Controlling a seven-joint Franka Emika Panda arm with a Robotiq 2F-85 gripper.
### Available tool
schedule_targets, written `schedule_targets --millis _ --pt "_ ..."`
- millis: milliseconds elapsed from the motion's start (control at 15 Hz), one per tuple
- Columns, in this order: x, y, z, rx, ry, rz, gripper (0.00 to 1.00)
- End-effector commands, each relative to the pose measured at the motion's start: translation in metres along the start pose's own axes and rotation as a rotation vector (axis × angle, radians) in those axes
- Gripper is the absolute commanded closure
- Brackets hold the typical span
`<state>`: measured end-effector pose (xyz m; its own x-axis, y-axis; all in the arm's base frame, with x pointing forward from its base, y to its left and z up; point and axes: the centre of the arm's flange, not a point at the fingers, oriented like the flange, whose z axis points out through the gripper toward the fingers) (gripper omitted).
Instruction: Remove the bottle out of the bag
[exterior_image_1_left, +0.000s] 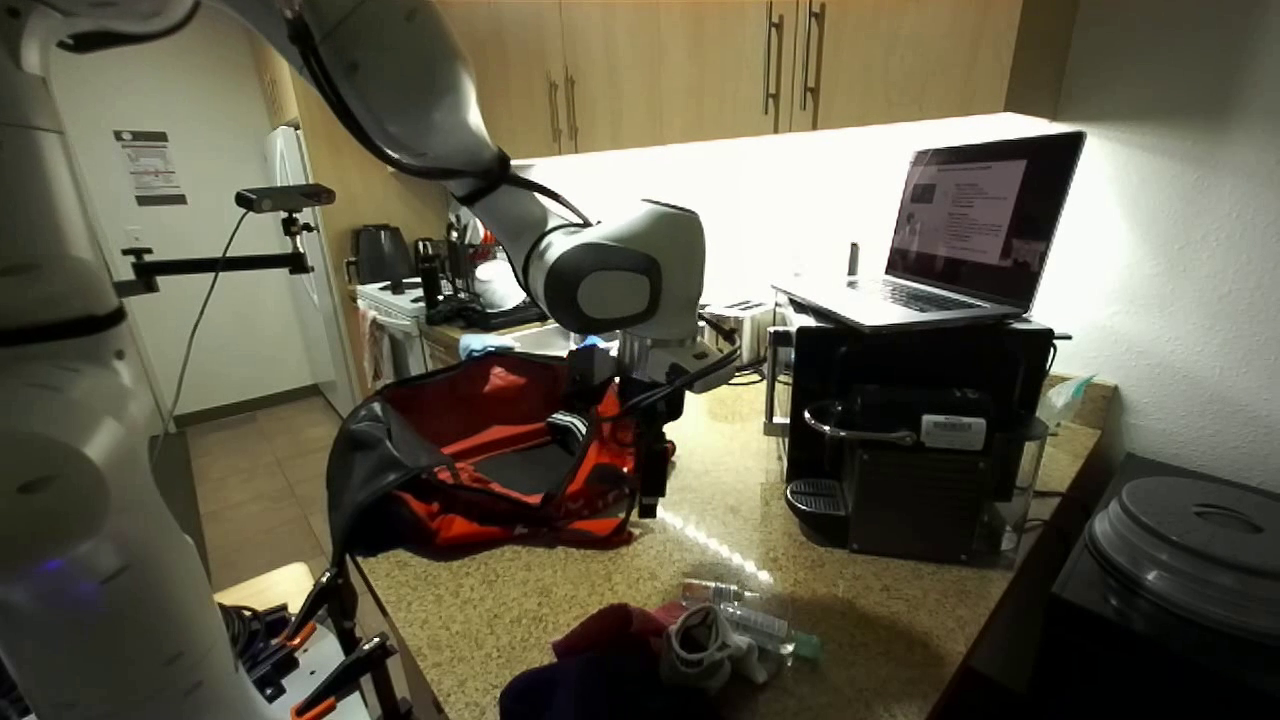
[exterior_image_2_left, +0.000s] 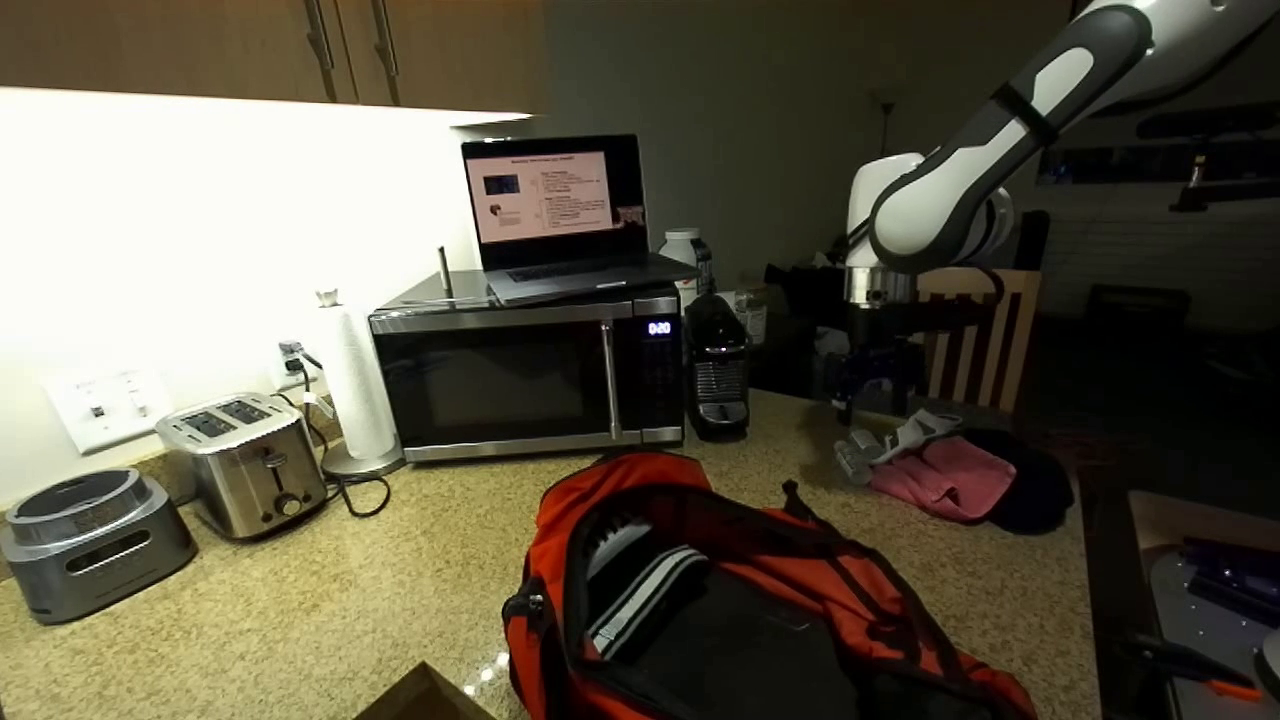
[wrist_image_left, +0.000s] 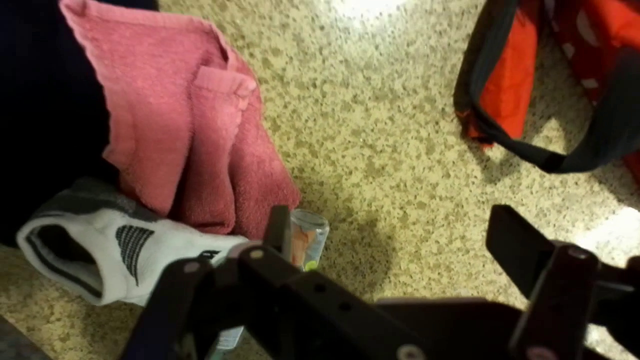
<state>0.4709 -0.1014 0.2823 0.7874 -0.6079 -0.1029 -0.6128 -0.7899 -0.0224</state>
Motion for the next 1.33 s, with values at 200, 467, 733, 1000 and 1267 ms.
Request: schedule_targets --millis 200,467,733,1000,1267 --pt "-0.041 -0.011 -0.008 -0.207 -0.121 -0.015 0.0" --pt "-0.069 -0.043 -0.008 -0.277 -0.154 -0.096 0.0" --pt "-0.092 -0.066 -0.016 -0.296 -0.141 -0.153 0.0" --pt "-0.1 -0.07 -0.035 -0.275 -0.1 -0.157 0.0" --pt "-0.102 -0.071 -0.06 -0.234 -0.066 -0.162 0.0"
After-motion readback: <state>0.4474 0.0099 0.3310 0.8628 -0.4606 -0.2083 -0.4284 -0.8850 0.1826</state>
